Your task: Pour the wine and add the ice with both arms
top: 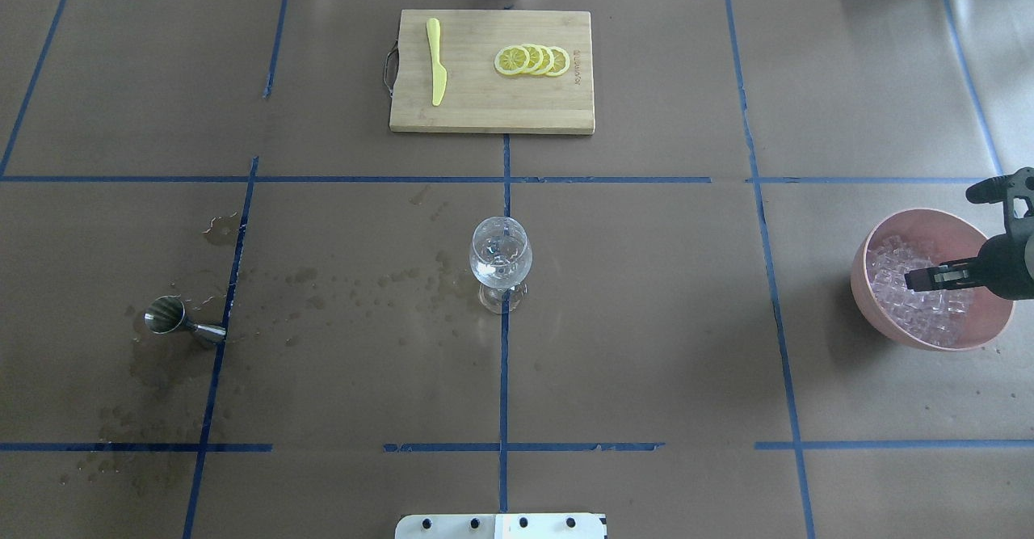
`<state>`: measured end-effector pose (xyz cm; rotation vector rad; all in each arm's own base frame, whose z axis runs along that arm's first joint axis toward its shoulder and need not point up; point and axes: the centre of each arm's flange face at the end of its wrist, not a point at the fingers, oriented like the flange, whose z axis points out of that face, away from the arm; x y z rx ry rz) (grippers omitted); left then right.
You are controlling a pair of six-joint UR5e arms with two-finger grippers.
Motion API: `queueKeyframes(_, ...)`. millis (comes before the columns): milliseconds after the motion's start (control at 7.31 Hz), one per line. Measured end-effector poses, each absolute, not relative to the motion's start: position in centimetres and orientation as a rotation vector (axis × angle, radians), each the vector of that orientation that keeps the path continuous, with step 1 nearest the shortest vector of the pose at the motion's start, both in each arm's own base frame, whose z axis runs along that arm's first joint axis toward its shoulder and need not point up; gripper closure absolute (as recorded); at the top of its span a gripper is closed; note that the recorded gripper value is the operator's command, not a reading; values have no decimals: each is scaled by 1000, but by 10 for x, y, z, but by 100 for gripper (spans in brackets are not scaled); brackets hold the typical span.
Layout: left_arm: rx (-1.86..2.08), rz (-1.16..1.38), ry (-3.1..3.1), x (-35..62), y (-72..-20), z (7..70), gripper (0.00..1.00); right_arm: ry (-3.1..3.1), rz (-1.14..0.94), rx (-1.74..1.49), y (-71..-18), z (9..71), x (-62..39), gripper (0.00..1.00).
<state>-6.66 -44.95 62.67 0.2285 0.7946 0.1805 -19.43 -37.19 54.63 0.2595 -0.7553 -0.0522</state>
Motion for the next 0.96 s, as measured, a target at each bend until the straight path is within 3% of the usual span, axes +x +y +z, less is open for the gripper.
queueKeyframes(137, 228, 181, 795, -66, -450, 627, 0, -754, -56, 258, -371, 547, -196, 96)
queueKeyframes(548, 226, 180, 795, -66, -449, 629, 0, -755, -70, 263, -370, 545, -197, 100)
queueKeyframes(958, 226, 180, 796, -66, -449, 629, 0, -815, -66, 316, -375, 491, -181, 100)
